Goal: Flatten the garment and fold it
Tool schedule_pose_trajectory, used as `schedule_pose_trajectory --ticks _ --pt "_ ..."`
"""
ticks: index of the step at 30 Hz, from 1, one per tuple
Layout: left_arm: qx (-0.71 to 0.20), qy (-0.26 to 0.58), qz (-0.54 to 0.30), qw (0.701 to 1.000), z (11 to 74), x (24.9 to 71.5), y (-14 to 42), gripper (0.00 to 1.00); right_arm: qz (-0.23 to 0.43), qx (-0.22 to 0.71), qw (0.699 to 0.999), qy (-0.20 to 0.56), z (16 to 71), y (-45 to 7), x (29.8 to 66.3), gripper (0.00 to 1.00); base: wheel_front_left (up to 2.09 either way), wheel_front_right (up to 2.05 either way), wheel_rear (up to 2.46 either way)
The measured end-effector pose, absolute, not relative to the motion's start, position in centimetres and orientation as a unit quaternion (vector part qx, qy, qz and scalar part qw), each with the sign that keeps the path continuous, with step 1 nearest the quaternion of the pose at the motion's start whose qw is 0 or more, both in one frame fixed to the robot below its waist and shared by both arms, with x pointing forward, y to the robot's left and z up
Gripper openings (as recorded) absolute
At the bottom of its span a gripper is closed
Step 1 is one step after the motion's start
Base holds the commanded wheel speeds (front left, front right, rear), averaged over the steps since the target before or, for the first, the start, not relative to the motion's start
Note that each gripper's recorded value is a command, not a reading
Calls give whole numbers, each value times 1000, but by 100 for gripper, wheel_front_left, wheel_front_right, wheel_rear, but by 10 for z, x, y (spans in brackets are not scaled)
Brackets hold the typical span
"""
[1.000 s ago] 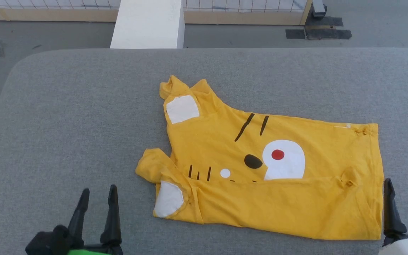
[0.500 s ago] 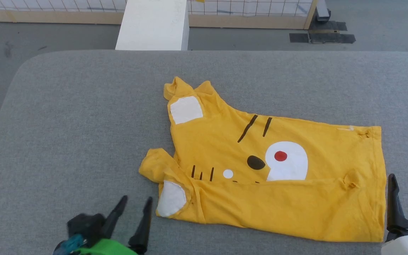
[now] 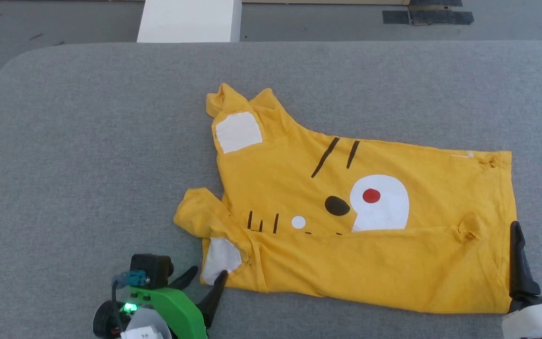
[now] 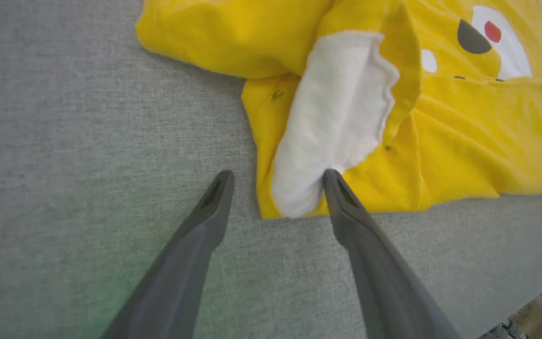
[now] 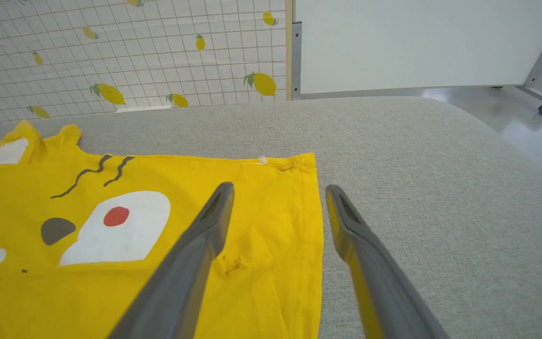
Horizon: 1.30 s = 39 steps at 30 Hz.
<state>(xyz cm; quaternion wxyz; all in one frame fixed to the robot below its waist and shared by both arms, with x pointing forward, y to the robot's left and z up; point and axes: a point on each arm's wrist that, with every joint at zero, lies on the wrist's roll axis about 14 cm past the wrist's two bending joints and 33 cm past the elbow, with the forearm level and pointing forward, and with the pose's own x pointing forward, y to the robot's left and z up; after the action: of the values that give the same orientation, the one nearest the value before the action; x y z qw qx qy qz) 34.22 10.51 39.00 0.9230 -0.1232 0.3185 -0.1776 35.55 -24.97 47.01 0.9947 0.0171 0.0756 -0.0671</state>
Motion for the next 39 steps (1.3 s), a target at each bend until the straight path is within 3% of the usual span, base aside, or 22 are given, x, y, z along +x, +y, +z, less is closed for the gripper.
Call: schedule_pose_trajectory --ticks 4,5,6,11,16,26,39 --pt "-129 343 -187 911 379 345 101 100 -71 16 994 79 468 -252 356 100 0 0 0" --pt "-134 348 -190 908 378 346 99 45 -72 16 994 80 468 -252 356 100 0 0 0" --pt "-145 351 -192 905 377 347 96 2 -72 15 994 81 467 -253 356 100 0 0 0" --pt "-173 372 -211 887 373 344 83 0 -64 5 994 87 468 -248 361 100 0 0 0" --pt "-182 359 -212 891 378 349 84 0 -48 -6 994 97 476 -238 371 100 0 0 0" --pt "-192 335 -199 901 388 350 86 0 -69 4 951 300 425 -254 336 100 0 0 0" --pt "-194 326 -191 905 392 352 91 0 -63 44 909 410 367 -245 303 100 0 0 0"
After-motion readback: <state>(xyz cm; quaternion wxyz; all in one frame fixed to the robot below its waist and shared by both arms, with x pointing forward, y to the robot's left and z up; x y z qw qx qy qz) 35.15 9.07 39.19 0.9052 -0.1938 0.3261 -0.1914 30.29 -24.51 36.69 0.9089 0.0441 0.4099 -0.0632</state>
